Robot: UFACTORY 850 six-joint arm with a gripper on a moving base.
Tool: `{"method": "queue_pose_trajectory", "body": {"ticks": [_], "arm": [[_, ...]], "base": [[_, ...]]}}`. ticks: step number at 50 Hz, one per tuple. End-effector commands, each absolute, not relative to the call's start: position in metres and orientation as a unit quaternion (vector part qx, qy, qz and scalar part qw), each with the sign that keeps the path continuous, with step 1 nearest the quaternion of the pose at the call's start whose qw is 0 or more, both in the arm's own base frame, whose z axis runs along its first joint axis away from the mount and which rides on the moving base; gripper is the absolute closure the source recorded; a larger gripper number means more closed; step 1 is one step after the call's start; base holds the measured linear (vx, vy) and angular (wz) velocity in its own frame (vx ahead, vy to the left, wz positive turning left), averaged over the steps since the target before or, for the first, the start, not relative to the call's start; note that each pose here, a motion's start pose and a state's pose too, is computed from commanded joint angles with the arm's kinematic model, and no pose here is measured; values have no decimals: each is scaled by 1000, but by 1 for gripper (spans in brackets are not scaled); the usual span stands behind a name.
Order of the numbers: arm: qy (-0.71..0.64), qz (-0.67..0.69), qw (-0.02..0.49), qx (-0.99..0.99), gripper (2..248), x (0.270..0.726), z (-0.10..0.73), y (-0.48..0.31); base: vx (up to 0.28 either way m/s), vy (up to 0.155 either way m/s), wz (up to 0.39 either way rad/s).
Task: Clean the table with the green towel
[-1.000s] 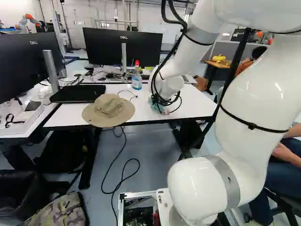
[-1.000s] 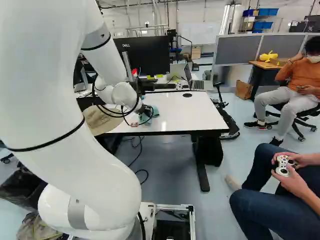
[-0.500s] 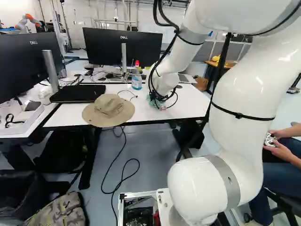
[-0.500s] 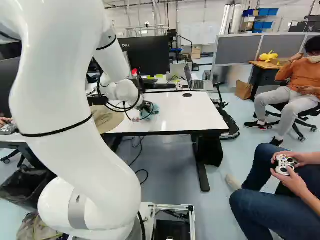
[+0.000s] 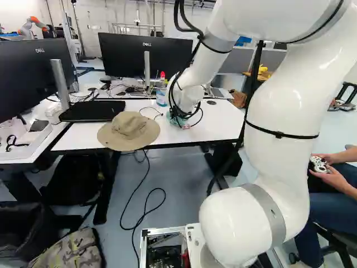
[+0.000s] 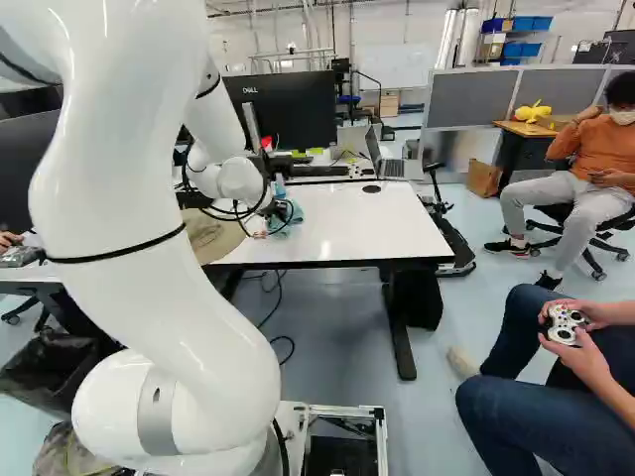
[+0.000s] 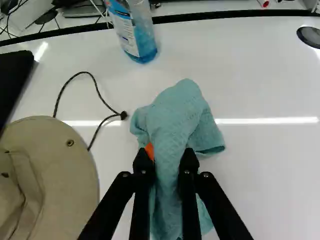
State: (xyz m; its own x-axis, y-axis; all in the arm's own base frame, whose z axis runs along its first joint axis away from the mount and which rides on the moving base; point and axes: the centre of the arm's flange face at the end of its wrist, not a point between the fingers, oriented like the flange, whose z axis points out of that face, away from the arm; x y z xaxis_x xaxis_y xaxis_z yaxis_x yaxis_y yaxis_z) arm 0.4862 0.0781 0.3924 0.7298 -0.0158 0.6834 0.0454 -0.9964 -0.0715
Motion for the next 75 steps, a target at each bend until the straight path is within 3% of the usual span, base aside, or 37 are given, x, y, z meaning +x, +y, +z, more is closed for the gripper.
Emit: {"method": "queue_pose_trajectory", "body": {"ticks": [51,75], "arm": [[-31,-357,49,-932,188,398,393,84],[9,-358,34,-933,188,390,393,47]], "base": [[0,0,0],[0,0,0]]}}
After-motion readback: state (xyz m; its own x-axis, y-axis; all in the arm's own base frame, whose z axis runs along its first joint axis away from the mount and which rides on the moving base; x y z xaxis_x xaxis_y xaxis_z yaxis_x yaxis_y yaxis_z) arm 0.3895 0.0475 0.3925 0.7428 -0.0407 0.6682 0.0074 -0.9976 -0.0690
